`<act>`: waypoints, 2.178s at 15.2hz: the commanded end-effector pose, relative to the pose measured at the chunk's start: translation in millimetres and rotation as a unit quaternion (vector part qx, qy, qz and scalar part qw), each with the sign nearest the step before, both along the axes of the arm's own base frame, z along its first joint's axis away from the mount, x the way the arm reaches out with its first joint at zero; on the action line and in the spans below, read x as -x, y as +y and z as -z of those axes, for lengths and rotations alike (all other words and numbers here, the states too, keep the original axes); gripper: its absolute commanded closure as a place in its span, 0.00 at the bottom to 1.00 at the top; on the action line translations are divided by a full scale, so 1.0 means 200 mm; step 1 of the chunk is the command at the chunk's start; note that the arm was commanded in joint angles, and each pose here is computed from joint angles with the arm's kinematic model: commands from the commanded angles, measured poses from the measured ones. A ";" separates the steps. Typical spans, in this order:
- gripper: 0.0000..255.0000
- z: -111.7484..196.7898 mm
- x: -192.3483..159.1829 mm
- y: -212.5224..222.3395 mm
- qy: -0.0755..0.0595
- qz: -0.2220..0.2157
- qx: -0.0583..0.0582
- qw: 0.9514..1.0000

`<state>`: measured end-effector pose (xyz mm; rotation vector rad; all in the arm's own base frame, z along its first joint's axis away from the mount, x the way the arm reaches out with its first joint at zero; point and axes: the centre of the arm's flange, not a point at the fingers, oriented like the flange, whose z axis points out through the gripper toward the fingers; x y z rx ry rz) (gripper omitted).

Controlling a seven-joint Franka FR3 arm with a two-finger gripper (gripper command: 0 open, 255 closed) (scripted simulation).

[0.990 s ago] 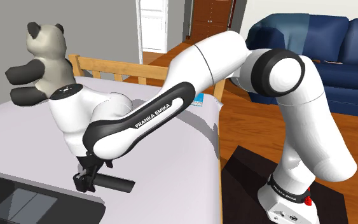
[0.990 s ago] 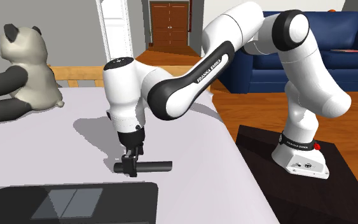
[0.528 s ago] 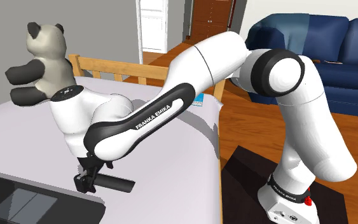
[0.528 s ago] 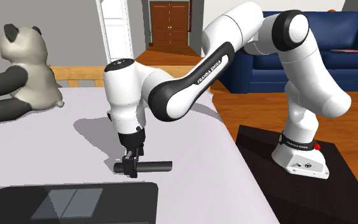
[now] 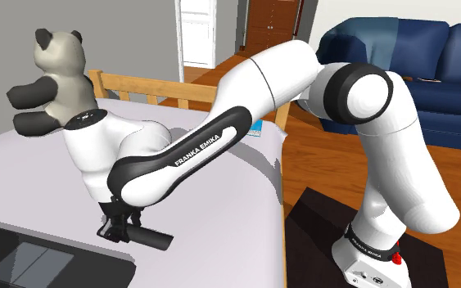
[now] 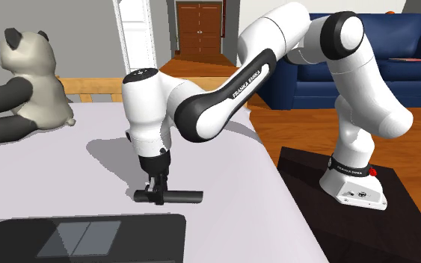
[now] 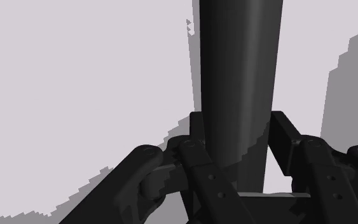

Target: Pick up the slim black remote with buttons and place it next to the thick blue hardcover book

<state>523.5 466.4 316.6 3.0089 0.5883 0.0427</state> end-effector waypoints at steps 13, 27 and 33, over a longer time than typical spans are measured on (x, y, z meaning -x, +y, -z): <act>1.00 -0.28 -0.01 -0.01 0.001 0.000 0.002 1.000; 1.00 -0.52 -0.04 -0.27 0.001 0.000 0.002 1.000; 1.00 -0.52 -0.09 -0.66 0.001 0.000 0.002 1.000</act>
